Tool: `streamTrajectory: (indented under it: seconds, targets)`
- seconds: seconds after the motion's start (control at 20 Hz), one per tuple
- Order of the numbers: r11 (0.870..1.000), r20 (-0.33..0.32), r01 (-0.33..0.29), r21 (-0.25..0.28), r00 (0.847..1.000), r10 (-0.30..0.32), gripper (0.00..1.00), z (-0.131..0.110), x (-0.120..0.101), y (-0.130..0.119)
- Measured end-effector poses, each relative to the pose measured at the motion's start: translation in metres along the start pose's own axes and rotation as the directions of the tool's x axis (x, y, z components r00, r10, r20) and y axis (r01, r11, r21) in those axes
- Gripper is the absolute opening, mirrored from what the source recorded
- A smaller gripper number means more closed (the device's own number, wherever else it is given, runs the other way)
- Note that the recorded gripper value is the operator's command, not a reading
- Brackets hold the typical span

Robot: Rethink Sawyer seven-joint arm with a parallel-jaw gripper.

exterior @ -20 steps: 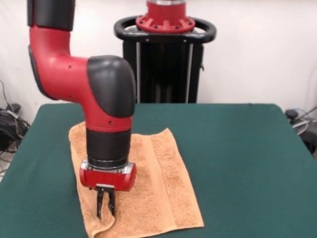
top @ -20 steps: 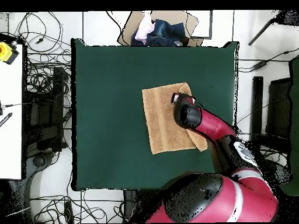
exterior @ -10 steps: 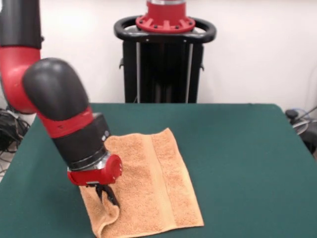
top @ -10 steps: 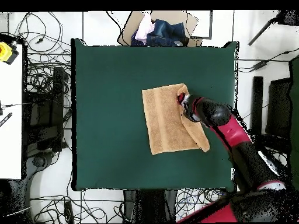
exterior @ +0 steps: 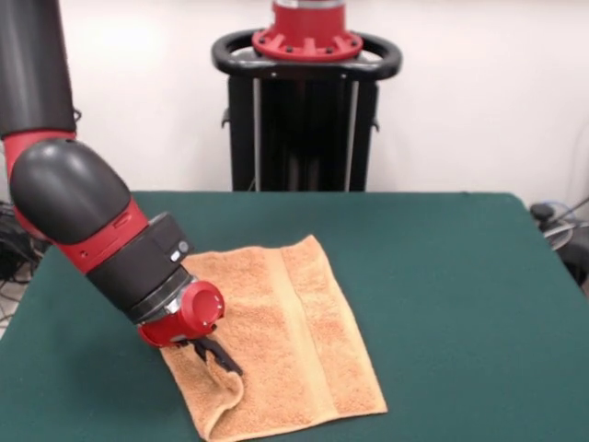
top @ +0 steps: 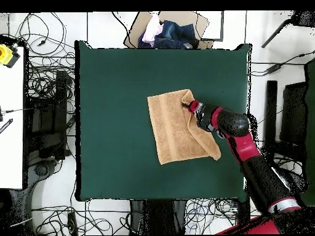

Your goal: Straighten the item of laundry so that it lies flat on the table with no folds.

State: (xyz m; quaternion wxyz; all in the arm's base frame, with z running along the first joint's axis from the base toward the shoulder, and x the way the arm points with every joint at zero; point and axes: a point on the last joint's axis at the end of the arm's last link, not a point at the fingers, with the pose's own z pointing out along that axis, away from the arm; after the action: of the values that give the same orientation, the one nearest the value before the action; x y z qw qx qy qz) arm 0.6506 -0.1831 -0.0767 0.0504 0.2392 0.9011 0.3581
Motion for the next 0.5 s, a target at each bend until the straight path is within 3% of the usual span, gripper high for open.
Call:
streamTrajectory:
  seconds: [0.15, 0.5]
  targets:
    - [0.999, -0.003, -0.018, -0.046, 1.000, 0.018, 0.00, 0.005, 0.001, 0.001]
    - [0.996, -0.016, -0.004, -0.086, 1.000, 0.003, 0.00, 0.020, 0.009, 0.011]
